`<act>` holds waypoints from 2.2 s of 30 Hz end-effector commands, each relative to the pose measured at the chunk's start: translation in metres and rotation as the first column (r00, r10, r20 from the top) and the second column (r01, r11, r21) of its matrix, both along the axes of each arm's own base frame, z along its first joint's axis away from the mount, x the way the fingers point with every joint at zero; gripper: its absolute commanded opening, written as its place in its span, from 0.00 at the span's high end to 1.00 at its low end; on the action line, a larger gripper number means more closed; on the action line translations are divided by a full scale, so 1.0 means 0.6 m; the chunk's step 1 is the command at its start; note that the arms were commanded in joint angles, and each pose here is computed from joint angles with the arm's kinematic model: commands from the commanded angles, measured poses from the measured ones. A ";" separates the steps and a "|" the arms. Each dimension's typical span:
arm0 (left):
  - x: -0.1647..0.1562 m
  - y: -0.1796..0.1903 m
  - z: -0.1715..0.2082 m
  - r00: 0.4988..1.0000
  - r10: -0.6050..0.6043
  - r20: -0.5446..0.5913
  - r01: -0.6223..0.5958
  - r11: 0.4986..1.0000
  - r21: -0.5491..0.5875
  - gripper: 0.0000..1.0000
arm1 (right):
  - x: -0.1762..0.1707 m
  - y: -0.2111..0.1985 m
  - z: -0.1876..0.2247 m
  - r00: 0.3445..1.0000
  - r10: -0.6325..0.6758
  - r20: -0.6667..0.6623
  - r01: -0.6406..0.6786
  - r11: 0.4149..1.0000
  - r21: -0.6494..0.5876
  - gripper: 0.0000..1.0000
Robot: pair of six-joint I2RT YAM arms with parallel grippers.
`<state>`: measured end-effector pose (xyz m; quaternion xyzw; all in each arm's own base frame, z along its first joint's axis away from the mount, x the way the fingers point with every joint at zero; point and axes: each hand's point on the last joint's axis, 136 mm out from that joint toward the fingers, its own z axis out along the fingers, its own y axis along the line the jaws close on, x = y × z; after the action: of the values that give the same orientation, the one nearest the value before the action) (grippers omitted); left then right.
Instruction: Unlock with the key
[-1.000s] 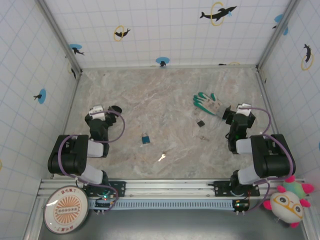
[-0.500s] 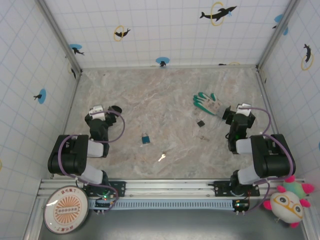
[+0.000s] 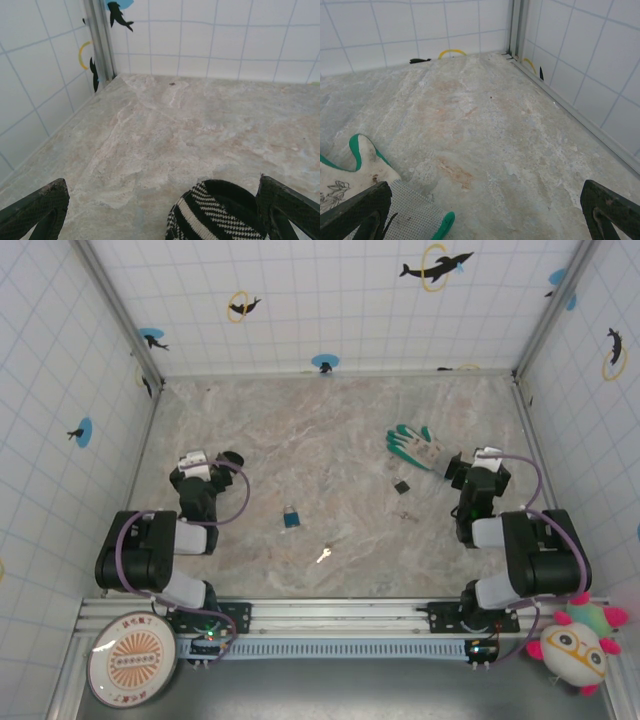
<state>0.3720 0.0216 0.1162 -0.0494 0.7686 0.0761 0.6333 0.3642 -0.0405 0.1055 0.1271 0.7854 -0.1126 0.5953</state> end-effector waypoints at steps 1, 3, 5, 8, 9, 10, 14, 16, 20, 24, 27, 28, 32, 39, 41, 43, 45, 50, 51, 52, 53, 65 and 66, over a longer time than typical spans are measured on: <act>0.027 0.003 0.037 1.000 0.014 -0.017 -0.014 1.000 0.000 0.02 | 0.020 0.002 0.066 0.999 0.010 0.035 -0.009 1.000 -0.005 0.00; 0.033 0.003 0.048 0.999 0.014 -0.038 -0.013 1.000 0.003 0.02 | 0.019 0.003 0.089 0.999 0.010 0.034 -0.010 1.000 0.004 0.00; 0.034 0.008 0.067 0.999 0.042 -0.034 -0.042 0.999 -0.014 0.02 | 0.016 0.004 0.113 0.999 0.007 0.052 -0.010 0.999 0.049 0.00; 0.036 0.012 0.104 0.997 0.076 -0.022 -0.078 0.991 -0.105 0.02 | 0.013 0.008 0.142 0.995 0.011 0.094 -0.026 0.988 0.155 0.00; 0.037 0.008 0.117 0.997 0.073 -0.013 -0.074 0.984 -0.164 0.02 | 0.012 0.010 0.151 0.993 0.012 0.115 -0.037 0.977 0.209 0.00; 0.037 0.009 0.128 0.995 0.098 -0.019 -0.099 0.960 -0.260 0.02 | 0.008 0.007 0.157 0.991 -0.009 0.133 -0.032 0.952 0.306 0.00; 0.046 -0.016 0.123 0.989 0.050 -0.139 -0.109 0.884 -0.454 0.02 | -0.006 -0.003 0.147 0.989 -0.069 0.132 -0.022 0.807 0.591 0.01; 0.051 -0.047 0.117 0.985 -0.050 -0.168 -0.042 0.865 -0.501 0.02 | 0.000 0.023 0.154 0.989 0.025 0.145 -0.109 0.780 0.616 0.07; 0.038 -0.083 0.104 0.966 -0.153 -0.209 -0.002 0.803 -0.596 0.06 | -0.007 0.075 0.158 0.986 0.136 0.097 -0.167 0.752 0.638 0.26; 0.007 -0.126 0.068 0.922 -0.248 -0.297 -0.006 0.757 -0.653 0.16 | -0.029 0.123 0.143 0.977 0.213 -0.004 -0.162 0.756 0.634 0.39; -0.027 -0.157 0.031 0.869 -0.316 -0.380 -0.029 0.734 -0.678 0.24 | -0.049 0.185 0.126 0.935 0.343 -0.089 -0.215 0.748 0.628 0.43; -0.040 -0.169 0.020 0.853 -0.340 -0.395 -0.031 0.724 -0.689 0.26 | -0.059 0.207 0.116 0.912 0.389 -0.131 -0.230 0.749 0.621 0.45; -0.086 -0.217 -0.006 0.811 -0.407 -0.421 -0.019 0.700 -0.714 0.28 | -0.101 0.294 0.075 0.814 0.523 -0.252 -0.279 0.733 0.620 0.49; -0.152 -0.287 -0.045 0.704 -0.550 -0.450 0.007 0.639 -0.769 0.35 | -0.167 0.416 0.020 0.660 0.657 -0.364 -0.342 0.694 0.633 0.58; -0.170 -0.300 -0.053 0.675 -0.581 -0.455 0.008 0.622 -0.783 0.37 | -0.187 0.442 0.006 0.607 0.679 -0.413 -0.362 0.699 0.617 0.59; -0.190 -0.305 -0.063 0.656 -0.598 -0.461 -0.003 0.609 -0.793 0.39 | -0.203 0.463 -0.005 0.564 0.687 -0.457 -0.378 0.708 0.597 0.59; -0.204 -0.303 -0.072 0.654 -0.595 -0.467 -0.021 0.603 -0.797 0.40 | -0.220 0.494 -0.012 0.515 0.712 -0.477 -0.400 0.692 0.601 0.59; -0.225 -0.292 -0.077 0.669 -0.583 -0.461 -0.039 0.592 -0.805 0.41 | -0.256 0.560 -0.027 0.412 0.741 -0.530 -0.441 0.672 0.595 0.55; -0.229 -0.292 -0.078 0.666 -0.587 -0.460 -0.039 0.589 -0.808 0.41 | -0.262 0.570 -0.032 0.389 0.741 -0.548 -0.447 0.672 0.591 0.54; -0.232 -0.292 -0.078 0.666 -0.590 -0.457 -0.039 0.584 -0.811 0.41 | -0.270 0.580 -0.039 0.364 0.739 -0.567 -0.453 0.672 0.586 0.54; -0.235 -0.292 -0.080 0.664 -0.590 -0.460 -0.043 0.583 -0.811 0.40 | -0.274 0.586 -0.045 0.346 0.735 -0.583 -0.455 0.675 0.581 0.54; -0.241 -0.280 -0.088 0.676 -0.560 -0.478 -0.069 0.598 -0.798 0.38 | -0.330 0.613 -0.097 0.179 0.658 -0.732 -0.478 0.708 0.520 0.54; -0.242 -0.280 -0.089 0.674 -0.560 -0.482 -0.071 0.600 -0.797 0.38 | -0.334 0.614 -0.102 0.170 0.653 -0.738 -0.478 0.709 0.518 0.54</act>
<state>0.2311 -0.1491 0.0701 -0.1520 0.8967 -0.3481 0.2273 0.1725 0.3293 0.0467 -0.1922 0.9651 0.1519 0.0929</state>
